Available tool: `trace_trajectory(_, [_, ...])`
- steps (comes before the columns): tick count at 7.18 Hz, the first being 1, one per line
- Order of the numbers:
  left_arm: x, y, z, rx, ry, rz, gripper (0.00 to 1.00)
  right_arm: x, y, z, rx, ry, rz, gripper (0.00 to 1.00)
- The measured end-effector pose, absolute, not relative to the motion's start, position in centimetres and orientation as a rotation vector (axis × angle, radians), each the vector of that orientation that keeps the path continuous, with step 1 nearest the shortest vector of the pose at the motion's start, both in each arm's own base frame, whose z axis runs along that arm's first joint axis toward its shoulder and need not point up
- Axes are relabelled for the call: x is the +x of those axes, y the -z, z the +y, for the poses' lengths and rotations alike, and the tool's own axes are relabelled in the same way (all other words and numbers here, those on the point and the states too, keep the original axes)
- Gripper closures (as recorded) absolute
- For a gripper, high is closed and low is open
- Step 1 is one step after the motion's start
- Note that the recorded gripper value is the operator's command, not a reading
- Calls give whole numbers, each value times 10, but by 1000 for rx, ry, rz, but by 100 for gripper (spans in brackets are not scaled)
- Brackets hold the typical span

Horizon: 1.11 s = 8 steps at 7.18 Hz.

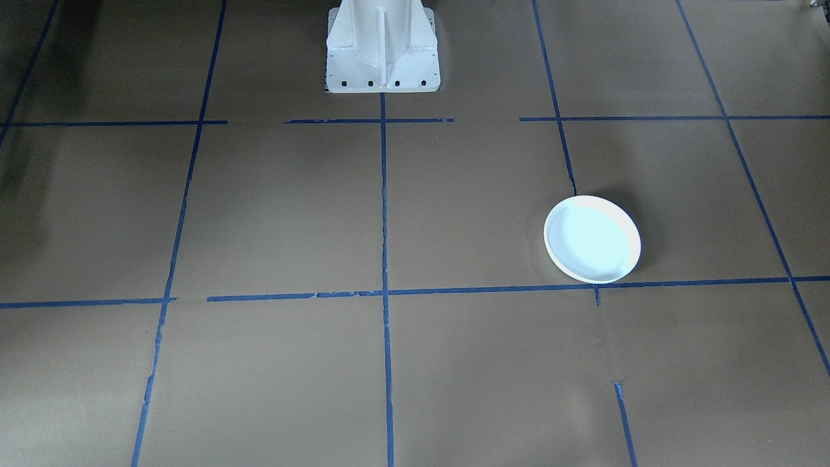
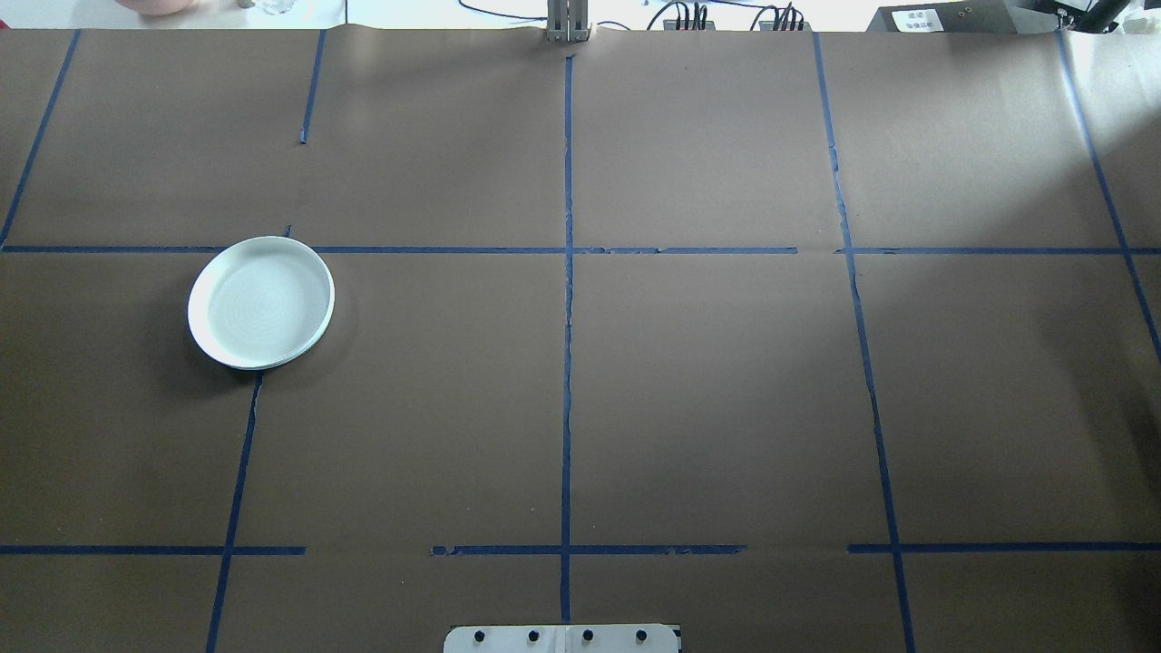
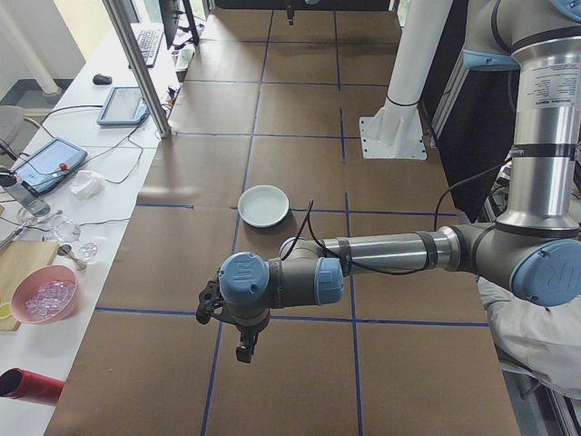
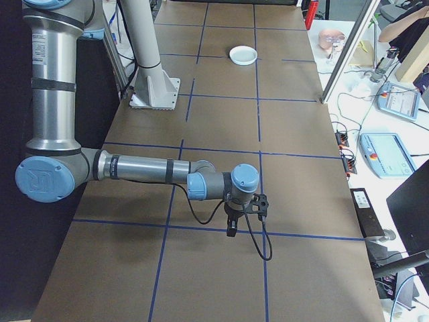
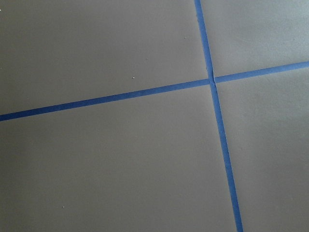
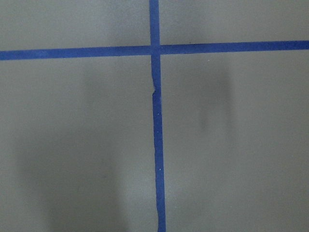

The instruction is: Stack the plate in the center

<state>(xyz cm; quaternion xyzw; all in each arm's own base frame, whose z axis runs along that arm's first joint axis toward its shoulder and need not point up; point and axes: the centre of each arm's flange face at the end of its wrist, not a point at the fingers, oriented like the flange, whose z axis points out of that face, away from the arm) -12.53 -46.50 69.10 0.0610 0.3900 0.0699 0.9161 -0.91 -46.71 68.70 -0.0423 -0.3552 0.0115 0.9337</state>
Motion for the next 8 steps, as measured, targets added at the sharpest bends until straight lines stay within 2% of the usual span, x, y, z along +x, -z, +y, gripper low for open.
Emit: trace_trajectory(8, [-125, -693, -463, 121, -141, 806, 0, -9, -687, -467, -86, -24, -727, 0])
